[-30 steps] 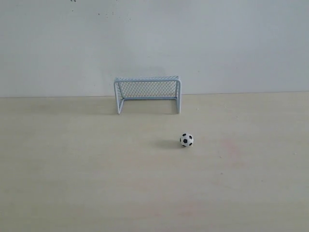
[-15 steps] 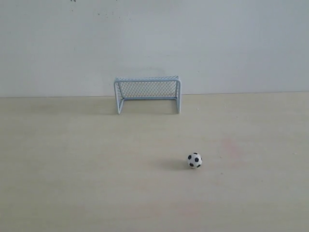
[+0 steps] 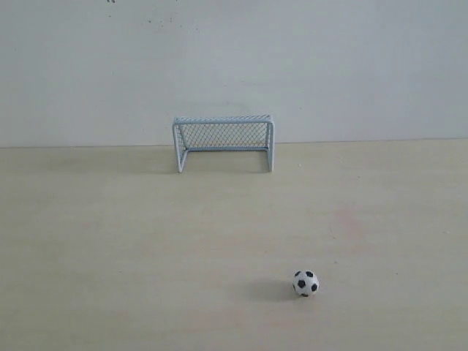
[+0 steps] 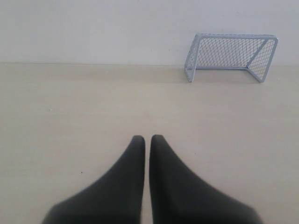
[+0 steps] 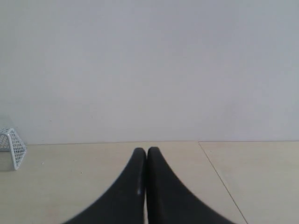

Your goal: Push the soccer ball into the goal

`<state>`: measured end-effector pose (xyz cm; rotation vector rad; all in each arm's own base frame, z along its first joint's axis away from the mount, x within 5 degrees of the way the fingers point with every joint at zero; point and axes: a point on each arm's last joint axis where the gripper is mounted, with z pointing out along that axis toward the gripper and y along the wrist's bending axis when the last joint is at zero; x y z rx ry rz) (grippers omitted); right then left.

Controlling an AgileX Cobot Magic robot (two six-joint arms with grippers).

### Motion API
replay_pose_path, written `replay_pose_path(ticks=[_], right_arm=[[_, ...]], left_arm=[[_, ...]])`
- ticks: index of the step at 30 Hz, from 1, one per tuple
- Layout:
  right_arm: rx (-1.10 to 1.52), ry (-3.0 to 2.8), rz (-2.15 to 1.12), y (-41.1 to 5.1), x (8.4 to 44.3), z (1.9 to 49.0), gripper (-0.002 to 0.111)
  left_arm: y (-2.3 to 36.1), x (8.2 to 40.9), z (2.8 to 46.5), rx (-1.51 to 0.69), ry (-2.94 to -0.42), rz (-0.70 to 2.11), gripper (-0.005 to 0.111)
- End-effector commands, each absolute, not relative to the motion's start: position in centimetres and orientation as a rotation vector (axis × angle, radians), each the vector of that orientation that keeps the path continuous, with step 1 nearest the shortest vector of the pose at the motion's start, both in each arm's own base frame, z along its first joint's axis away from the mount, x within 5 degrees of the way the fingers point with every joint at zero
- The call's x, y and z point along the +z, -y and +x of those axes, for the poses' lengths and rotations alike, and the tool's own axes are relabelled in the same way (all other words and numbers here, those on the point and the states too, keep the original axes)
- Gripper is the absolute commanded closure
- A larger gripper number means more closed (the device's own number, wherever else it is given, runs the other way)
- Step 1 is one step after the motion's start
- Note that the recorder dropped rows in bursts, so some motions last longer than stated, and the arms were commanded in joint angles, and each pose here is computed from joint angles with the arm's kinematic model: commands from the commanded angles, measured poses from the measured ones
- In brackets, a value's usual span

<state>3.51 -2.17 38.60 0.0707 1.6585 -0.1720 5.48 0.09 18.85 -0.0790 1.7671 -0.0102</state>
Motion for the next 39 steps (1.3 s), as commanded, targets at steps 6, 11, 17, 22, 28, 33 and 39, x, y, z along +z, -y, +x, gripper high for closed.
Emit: replay_pose_path(ticks=[6,11,17,22,28,33,39], right_arm=[[-0.179,-1.648,0.077,2.2,38.6,3.4,0.108],[-0.168,-1.654,0.081,2.2,38.4,3.5,0.108],[-0.161,-1.765,0.058,1.8,34.5,5.2,0.108],[-0.06,-1.751,-0.012,0.5,28.9,7.5,0.108],[0.085,-1.652,-0.164,-1.3,22.3,8.3,0.108],[0.118,-1.633,-0.149,-1.4,22.3,8.3,0.108],[0.081,-1.625,-0.142,-1.2,22.4,8.3,0.108]], left_arm=[[-0.1,18.7,5.5,-0.012,-1.768,-0.087,0.102],[-0.1,18.7,5.5,-0.012,-1.768,-0.087,0.102],[-0.1,18.7,5.5,-0.012,-1.768,-0.087,0.102],[-0.1,18.7,5.5,-0.012,-1.768,-0.087,0.102],[-0.1,18.7,5.5,-0.012,-1.768,-0.087,0.102],[-0.1,18.7,5.5,-0.012,-1.768,-0.087,0.102],[-0.1,18.7,5.5,-0.012,-1.768,-0.087,0.102]])
